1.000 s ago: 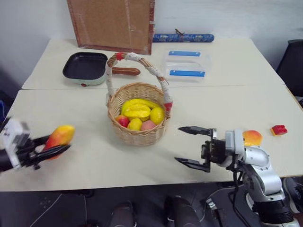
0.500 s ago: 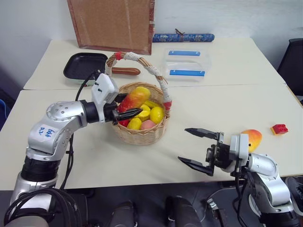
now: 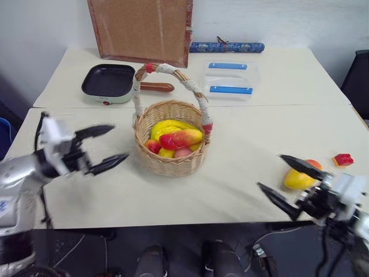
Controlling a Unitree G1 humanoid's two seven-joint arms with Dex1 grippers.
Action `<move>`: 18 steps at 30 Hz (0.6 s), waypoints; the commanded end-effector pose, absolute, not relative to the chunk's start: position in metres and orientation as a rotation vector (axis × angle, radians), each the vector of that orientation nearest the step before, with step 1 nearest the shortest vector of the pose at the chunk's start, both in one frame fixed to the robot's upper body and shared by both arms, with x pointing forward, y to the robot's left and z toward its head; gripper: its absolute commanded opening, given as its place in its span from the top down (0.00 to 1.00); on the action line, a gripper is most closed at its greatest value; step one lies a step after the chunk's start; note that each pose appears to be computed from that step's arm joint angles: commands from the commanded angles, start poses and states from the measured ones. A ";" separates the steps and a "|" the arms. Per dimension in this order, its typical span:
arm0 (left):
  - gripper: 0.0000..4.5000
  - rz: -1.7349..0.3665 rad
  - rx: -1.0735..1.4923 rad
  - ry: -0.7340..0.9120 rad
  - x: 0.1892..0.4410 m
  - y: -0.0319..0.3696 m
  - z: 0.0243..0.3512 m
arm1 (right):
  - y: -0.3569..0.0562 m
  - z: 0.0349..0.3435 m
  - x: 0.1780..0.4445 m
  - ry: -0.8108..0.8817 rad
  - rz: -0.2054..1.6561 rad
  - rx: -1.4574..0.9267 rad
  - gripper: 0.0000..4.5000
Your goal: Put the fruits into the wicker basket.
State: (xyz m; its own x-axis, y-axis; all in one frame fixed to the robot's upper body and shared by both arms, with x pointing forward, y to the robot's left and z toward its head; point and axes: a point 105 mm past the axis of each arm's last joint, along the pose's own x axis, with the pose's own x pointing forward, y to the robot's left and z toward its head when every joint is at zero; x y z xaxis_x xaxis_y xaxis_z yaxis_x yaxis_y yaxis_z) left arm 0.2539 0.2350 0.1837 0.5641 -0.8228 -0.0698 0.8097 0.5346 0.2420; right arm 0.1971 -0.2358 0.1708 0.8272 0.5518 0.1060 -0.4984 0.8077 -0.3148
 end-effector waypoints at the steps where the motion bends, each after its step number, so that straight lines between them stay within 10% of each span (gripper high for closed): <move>1: 0.00 -1.011 0.278 -0.020 0.243 0.237 0.166 | -0.285 0.178 0.178 -0.199 0.293 -0.330 0.00; 9: 0.00 -1.109 0.236 -0.094 0.251 0.202 0.159 | -0.342 0.122 0.108 0.071 0.016 -0.270 0.00; 18: 0.00 -1.116 0.218 -0.131 0.258 0.192 0.164 | -0.342 0.144 0.167 0.135 0.060 0.018 0.00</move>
State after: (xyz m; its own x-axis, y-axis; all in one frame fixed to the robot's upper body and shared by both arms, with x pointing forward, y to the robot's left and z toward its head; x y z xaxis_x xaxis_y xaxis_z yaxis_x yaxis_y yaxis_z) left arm 0.2587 0.1947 0.1564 0.4386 -0.8983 -0.0279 0.8814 0.4238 0.2087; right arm 0.1593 -0.3400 0.1357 0.9922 0.0753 -0.0997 -0.0824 0.9942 -0.0692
